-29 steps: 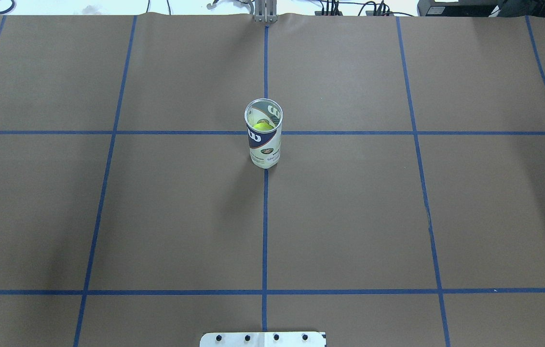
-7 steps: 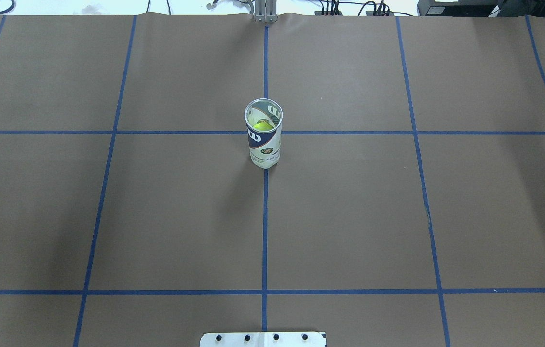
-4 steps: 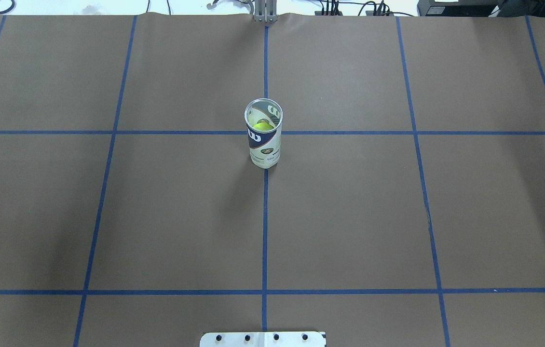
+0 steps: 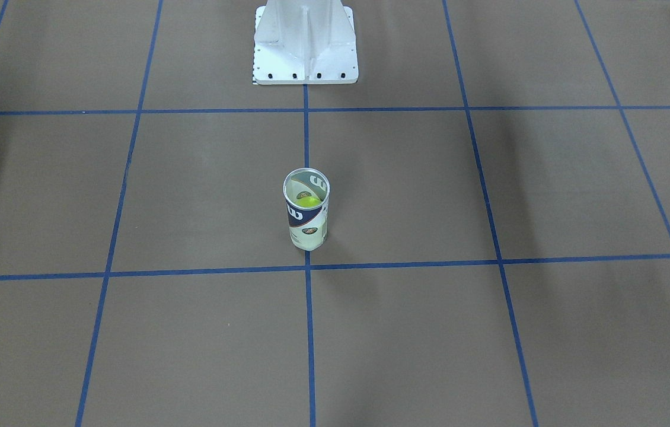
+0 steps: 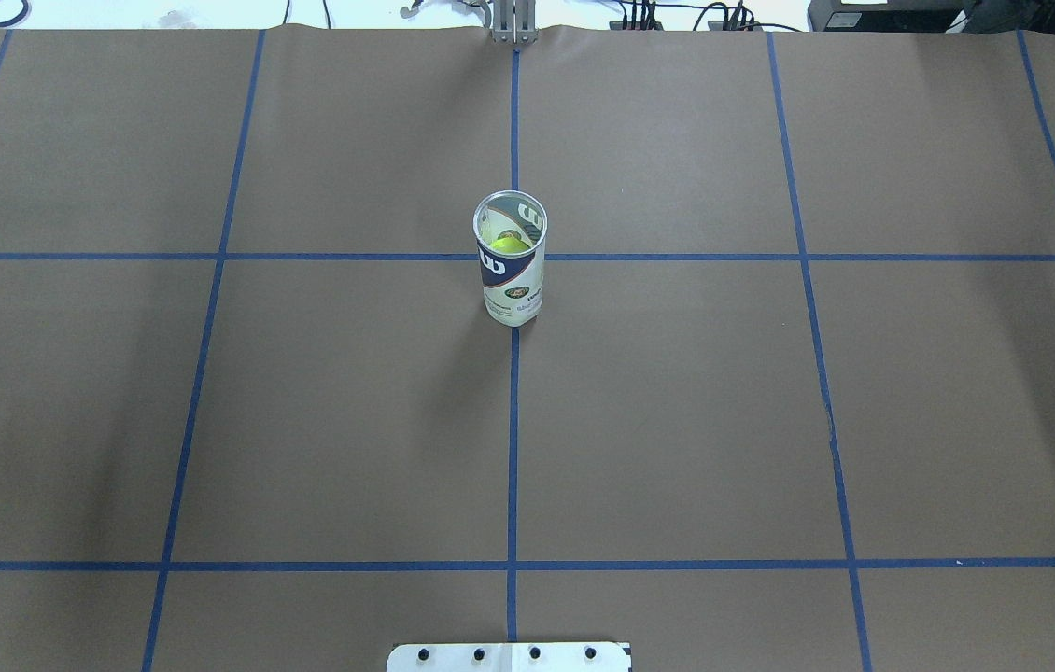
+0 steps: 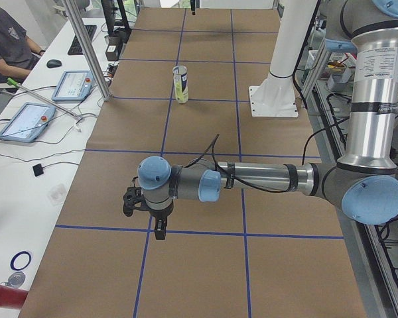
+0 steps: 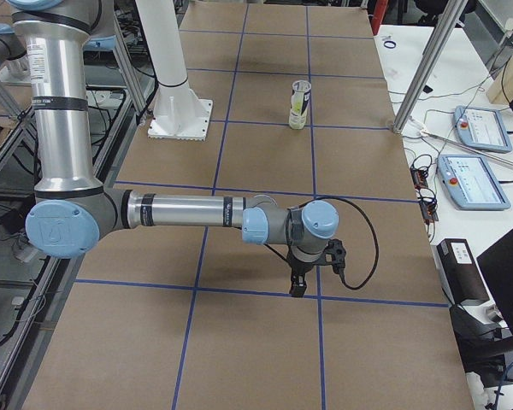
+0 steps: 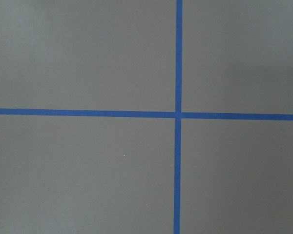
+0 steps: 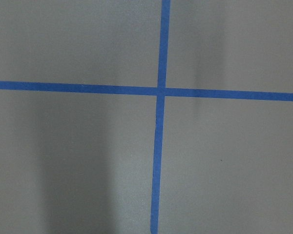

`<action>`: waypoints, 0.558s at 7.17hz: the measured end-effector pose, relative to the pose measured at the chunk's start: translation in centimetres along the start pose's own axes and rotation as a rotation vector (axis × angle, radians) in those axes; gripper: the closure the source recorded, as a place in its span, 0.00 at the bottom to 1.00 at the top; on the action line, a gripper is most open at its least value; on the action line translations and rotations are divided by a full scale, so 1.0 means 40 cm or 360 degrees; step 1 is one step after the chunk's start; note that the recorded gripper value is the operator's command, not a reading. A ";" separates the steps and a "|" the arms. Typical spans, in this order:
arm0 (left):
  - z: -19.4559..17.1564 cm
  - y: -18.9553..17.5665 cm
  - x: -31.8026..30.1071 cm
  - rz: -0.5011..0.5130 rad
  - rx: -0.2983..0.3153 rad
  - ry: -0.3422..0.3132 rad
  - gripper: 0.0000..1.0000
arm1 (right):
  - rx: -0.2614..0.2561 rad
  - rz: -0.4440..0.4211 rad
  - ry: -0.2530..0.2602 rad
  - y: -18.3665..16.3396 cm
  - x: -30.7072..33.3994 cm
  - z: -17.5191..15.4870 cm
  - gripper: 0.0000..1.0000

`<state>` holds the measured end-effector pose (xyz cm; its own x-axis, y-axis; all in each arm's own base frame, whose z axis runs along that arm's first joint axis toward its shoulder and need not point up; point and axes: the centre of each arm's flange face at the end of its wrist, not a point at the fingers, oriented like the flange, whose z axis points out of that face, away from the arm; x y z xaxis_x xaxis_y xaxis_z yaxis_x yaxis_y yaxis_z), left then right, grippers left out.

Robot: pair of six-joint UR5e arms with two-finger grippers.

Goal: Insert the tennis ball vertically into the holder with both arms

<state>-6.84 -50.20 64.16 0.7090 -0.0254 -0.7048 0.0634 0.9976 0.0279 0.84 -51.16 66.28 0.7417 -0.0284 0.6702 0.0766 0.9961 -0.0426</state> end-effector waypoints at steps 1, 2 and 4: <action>0.001 0.000 -0.001 -0.0002 0.0002 0.0000 0.00 | 0.0000 0.0000 0.0000 0.000 0.001 0.001 0.01; 0.001 0.000 -0.001 -0.0004 0.0003 0.0000 0.00 | 0.0001 -0.0001 0.0000 0.000 0.001 0.001 0.01; 0.000 0.001 0.000 -0.0004 0.0004 0.0002 0.00 | 0.0003 -0.0006 -0.0001 -0.004 -0.001 0.000 0.01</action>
<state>-6.83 -50.17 64.16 0.7082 -0.0279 -0.7055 0.0670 0.9974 0.0279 0.80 -51.33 66.28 0.7409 -0.0318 0.6708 0.0779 0.9962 -0.0388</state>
